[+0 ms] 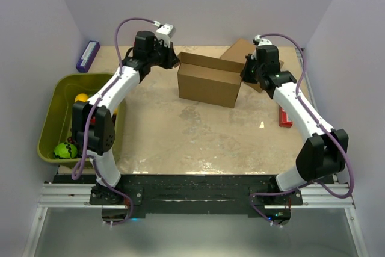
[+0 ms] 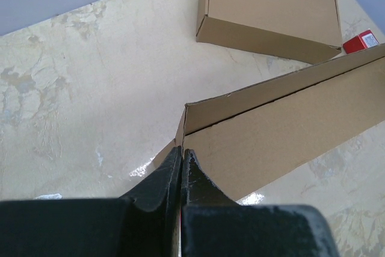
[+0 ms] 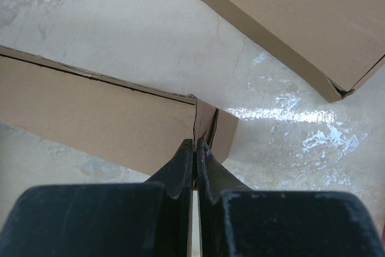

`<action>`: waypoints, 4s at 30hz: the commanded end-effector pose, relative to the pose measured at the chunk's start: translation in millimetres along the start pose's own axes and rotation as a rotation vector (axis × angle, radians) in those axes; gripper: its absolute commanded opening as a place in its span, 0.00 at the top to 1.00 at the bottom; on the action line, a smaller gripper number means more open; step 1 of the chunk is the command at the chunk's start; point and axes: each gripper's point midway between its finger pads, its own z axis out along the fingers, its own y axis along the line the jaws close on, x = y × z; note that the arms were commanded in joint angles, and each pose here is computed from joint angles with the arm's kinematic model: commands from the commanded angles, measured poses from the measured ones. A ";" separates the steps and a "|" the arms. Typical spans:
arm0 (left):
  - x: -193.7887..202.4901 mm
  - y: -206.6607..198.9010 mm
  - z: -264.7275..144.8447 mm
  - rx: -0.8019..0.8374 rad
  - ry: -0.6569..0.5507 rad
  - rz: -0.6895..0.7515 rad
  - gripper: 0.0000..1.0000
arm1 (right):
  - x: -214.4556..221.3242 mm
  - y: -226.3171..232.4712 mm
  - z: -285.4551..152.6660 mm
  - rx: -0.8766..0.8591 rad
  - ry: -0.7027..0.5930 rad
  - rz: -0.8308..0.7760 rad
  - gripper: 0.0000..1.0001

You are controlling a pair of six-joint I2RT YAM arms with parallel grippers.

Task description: Fold the paper box

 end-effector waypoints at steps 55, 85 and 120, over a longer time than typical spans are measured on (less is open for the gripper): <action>-1.4 -24.8 -11.2 0.033 0.012 0.057 1.00 | 31.7 -22.4 0.9 0.117 0.070 -0.194 1.00; -0.9 -33.8 -12.1 0.057 0.008 0.056 1.00 | 55.9 -20.7 6.2 0.115 0.058 -0.028 1.00; -4.7 -35.9 -15.0 0.028 -0.002 0.039 1.00 | 101.7 -52.1 -2.0 0.270 0.083 -0.133 1.00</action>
